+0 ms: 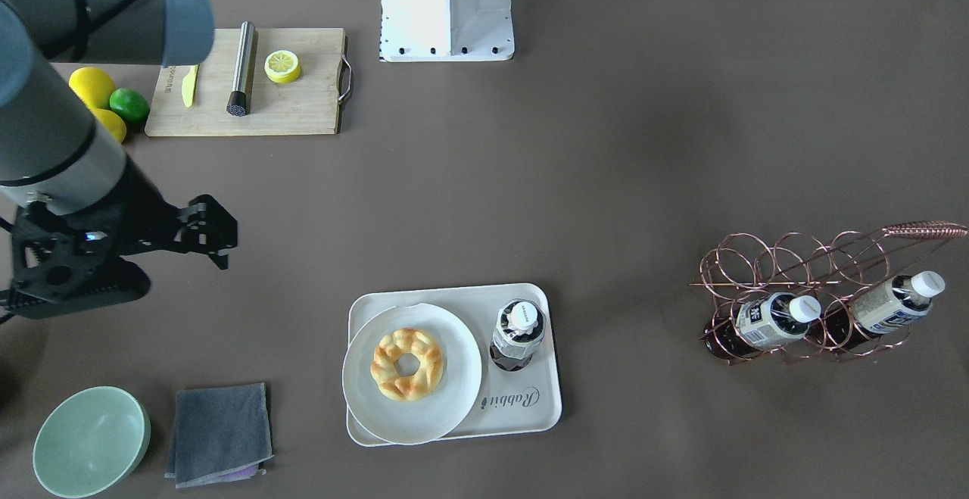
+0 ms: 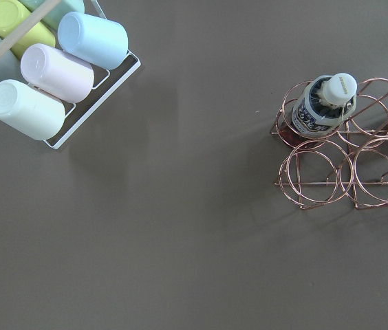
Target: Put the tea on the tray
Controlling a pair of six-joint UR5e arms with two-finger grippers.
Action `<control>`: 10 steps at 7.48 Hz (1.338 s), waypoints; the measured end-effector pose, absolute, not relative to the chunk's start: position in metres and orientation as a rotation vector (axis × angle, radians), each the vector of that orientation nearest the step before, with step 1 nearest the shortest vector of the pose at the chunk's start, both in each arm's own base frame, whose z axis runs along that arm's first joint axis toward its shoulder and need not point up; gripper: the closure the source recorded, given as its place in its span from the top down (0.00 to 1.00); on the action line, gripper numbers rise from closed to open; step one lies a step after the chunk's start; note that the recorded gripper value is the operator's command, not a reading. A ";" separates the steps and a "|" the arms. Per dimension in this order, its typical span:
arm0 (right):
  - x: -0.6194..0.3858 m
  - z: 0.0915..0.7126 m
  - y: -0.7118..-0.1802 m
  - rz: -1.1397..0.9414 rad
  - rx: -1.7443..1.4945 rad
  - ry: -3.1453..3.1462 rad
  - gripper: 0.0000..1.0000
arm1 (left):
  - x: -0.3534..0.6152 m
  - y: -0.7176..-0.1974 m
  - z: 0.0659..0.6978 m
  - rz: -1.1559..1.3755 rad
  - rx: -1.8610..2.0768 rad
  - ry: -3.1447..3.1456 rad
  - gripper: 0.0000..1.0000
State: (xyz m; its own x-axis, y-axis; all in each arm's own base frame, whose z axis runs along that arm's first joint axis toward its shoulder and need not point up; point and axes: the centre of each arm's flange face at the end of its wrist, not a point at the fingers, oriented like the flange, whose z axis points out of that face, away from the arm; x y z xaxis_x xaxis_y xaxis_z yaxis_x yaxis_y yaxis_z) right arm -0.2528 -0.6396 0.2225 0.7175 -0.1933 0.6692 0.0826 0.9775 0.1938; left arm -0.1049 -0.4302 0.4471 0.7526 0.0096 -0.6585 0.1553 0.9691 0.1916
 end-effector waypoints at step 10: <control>0.070 0.604 -0.518 -0.319 0.115 -0.702 1.00 | -0.058 -0.459 0.553 -0.114 -0.038 0.779 0.97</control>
State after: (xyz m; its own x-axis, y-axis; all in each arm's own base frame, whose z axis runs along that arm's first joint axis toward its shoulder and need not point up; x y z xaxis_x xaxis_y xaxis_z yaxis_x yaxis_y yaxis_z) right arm 0.0697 -0.5175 0.6038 0.7175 -0.3259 0.6156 0.2490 0.9454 0.2102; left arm -0.0580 -0.4589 0.5535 0.7058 -0.1170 -0.6987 0.0886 0.9931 -0.0769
